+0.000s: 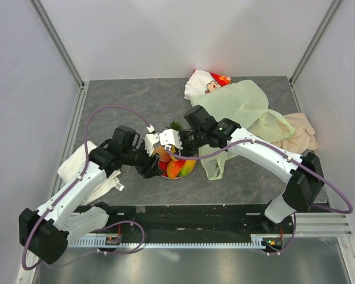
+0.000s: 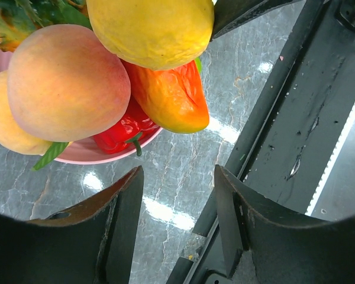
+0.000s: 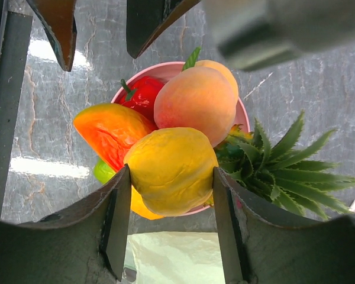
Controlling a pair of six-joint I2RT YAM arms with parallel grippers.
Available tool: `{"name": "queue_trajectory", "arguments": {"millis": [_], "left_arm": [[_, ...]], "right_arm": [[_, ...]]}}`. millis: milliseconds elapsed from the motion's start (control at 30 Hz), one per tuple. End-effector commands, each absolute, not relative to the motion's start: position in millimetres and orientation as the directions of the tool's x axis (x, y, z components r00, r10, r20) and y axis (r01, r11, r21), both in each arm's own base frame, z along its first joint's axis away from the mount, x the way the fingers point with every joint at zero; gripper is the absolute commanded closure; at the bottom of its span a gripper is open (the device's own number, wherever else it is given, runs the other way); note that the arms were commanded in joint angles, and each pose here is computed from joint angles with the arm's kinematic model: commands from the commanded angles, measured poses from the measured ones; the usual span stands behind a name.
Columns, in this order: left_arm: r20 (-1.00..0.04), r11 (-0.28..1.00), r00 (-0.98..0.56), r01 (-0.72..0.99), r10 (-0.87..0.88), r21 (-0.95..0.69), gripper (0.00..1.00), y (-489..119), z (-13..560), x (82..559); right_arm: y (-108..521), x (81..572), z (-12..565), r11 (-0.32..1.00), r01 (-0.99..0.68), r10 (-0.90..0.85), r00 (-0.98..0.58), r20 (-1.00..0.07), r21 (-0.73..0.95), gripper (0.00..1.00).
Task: Take the fake fruits out of the plastic bag
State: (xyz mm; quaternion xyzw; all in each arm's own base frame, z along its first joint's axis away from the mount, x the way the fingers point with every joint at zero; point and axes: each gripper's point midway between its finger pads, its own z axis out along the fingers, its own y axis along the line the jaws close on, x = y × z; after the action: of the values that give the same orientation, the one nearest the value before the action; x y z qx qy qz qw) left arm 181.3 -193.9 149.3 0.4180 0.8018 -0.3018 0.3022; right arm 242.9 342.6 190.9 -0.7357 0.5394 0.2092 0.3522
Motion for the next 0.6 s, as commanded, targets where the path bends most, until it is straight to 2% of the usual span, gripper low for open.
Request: {"name": "queue_trajectory", "arguments": {"millis": [0, 233, 367, 567], "left_arm": [[-0.781, 0.427, -0.409, 0.881, 0.472, -0.203, 0.41, -201.1, 162.9, 186.8], [-0.783, 0.426, -0.405, 0.882, 0.472, -0.2, 0.42, -201.2, 163.0, 187.0], [-0.786, 0.42, -0.4, 0.885, 0.471, -0.199, 0.41, -201.4, 164.2, 186.1], [-0.785, 0.417, -0.402, 0.886, 0.471, -0.203, 0.42, -202.0, 163.0, 185.7]], "right_arm": [[343.9, 241.0, 182.3, -0.194, -0.938, -0.649, 0.342, -0.68, -0.287, 0.41], [344.3, 242.3, 178.6, -0.191, -0.939, -0.653, 0.339, -0.677, -0.286, 0.34], [343.7, 244.4, 179.2, -0.187, -0.937, -0.656, 0.344, -0.672, -0.296, 0.14], [342.4, 245.3, 182.2, -0.18, -0.935, -0.657, 0.346, -0.67, -0.306, 0.12]]}}
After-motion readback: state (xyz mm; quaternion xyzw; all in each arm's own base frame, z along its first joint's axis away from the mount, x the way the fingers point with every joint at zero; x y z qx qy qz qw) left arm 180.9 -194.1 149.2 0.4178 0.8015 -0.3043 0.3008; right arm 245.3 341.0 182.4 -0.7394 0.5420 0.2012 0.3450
